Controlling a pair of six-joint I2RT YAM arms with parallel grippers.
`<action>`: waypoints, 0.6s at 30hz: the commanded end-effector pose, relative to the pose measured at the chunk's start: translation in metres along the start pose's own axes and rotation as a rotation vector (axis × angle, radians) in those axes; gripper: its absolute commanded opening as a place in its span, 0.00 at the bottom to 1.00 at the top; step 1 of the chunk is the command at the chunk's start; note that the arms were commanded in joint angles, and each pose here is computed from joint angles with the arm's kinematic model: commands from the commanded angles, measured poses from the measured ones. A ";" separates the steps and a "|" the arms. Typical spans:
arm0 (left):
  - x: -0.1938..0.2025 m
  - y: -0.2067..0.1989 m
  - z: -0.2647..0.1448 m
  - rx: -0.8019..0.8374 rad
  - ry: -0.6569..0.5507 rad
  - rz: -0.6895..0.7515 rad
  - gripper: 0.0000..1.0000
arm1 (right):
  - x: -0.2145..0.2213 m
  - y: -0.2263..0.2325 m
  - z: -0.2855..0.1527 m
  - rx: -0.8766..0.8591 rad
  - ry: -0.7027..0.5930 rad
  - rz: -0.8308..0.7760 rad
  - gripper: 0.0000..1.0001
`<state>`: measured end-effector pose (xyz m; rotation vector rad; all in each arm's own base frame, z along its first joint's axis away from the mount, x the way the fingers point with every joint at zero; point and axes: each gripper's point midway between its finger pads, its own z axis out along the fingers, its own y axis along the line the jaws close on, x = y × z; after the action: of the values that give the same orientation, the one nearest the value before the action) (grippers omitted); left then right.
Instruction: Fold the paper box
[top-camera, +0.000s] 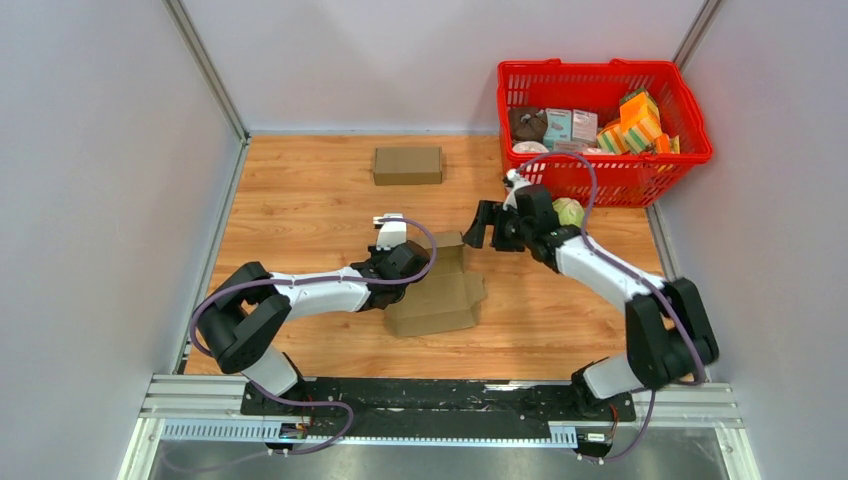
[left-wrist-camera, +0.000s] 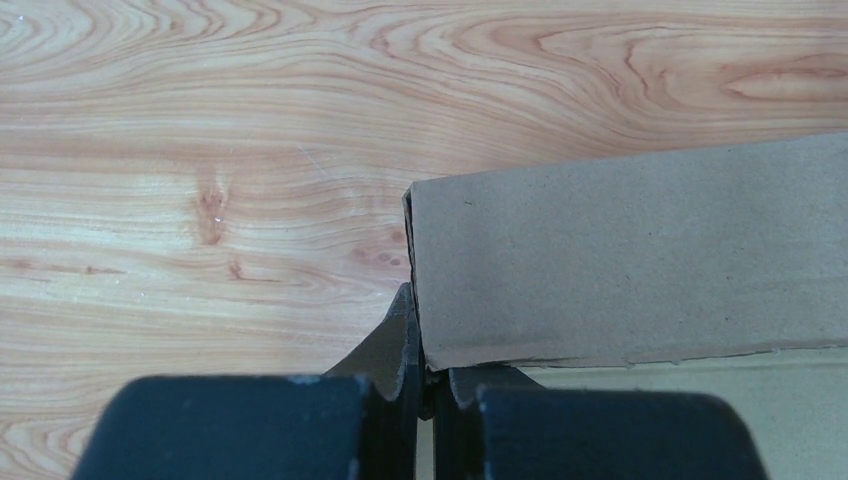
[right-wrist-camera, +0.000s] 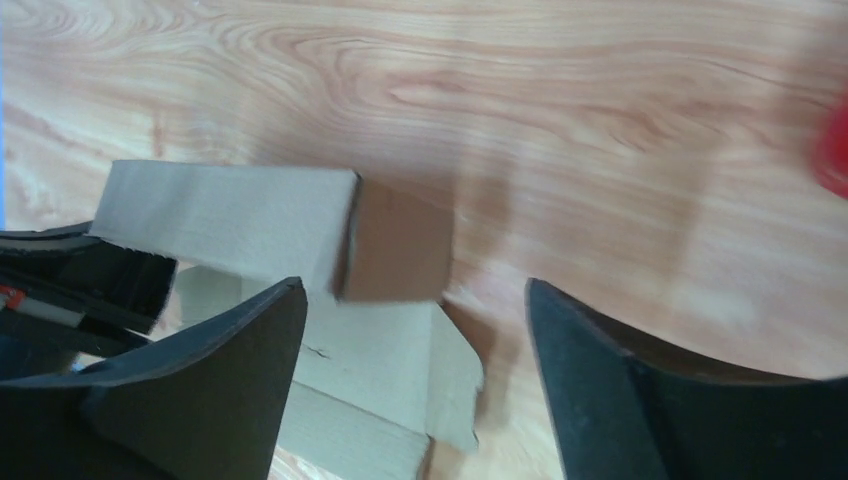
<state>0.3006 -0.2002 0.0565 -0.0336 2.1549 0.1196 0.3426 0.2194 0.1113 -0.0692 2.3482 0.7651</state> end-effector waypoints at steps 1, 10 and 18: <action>0.034 0.002 -0.002 0.036 0.112 0.089 0.00 | 0.020 -0.046 -0.051 0.232 -0.082 0.038 0.91; 0.039 -0.003 -0.001 0.053 0.129 0.064 0.03 | 0.120 -0.011 -0.048 0.023 0.153 0.162 0.81; 0.033 0.003 -0.018 0.118 0.106 0.006 0.42 | 0.150 0.003 -0.027 -0.011 0.248 0.172 0.66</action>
<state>0.2889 -0.2023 0.0426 -0.0011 2.2046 0.0661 0.2024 0.2097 0.0336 0.0271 2.6465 0.7951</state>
